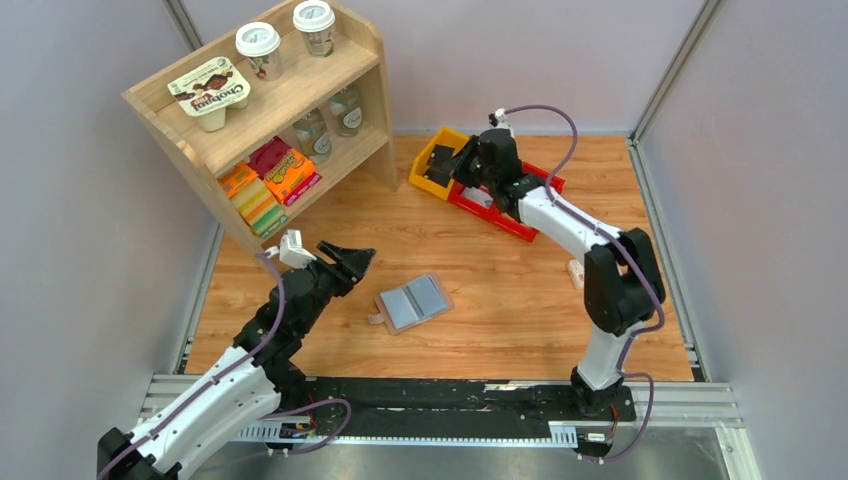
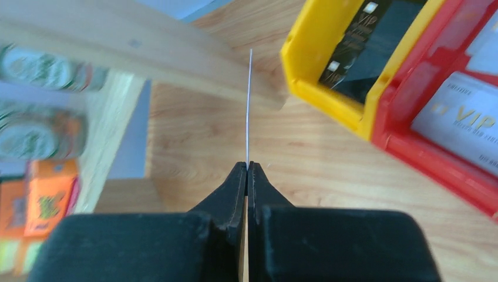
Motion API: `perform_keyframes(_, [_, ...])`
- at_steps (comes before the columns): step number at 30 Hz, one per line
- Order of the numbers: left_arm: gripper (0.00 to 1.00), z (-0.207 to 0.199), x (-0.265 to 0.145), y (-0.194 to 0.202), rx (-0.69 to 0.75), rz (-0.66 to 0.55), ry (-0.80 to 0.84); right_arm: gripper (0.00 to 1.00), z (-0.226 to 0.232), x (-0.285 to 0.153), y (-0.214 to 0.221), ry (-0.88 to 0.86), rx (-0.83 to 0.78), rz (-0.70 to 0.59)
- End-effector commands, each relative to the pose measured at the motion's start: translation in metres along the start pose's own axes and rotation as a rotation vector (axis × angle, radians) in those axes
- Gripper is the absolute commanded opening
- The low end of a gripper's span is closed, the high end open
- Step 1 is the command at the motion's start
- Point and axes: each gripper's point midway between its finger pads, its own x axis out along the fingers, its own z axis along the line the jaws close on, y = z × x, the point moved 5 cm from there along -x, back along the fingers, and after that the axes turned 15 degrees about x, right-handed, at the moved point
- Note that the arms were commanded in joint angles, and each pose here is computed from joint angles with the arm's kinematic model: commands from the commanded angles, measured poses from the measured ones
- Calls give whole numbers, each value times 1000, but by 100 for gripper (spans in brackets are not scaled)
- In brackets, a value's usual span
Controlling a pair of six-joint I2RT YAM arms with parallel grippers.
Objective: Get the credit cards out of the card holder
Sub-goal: Place the credit card in the storage box.
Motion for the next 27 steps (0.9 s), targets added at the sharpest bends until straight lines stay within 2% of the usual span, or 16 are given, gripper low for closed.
perform_keyframes(1, [69, 23, -17, 13, 289, 176, -110, 0, -26, 38, -15, 158, -64, -53])
perform_keyframes(8, [72, 18, -21, 7, 401, 242, -131, 1, -36, 88, -24, 174, -81, -95])
perform_keyframes(20, [72, 25, -27, 13, 398, 279, -147, 6, -43, 140, -18, 75, -77, -68])
perform_keyframes(21, [72, 24, -27, 13, 396, 278, -142, 7, -42, 141, -19, 74, -80, -75])
perform_keyframes(24, [72, 23, -26, 15, 389, 285, -137, 26, -47, 133, -24, 140, -89, -94])
perform_keyframes(27, [72, 18, -25, 16, 380, 298, -112, 33, -45, 121, -29, 164, -120, -116])
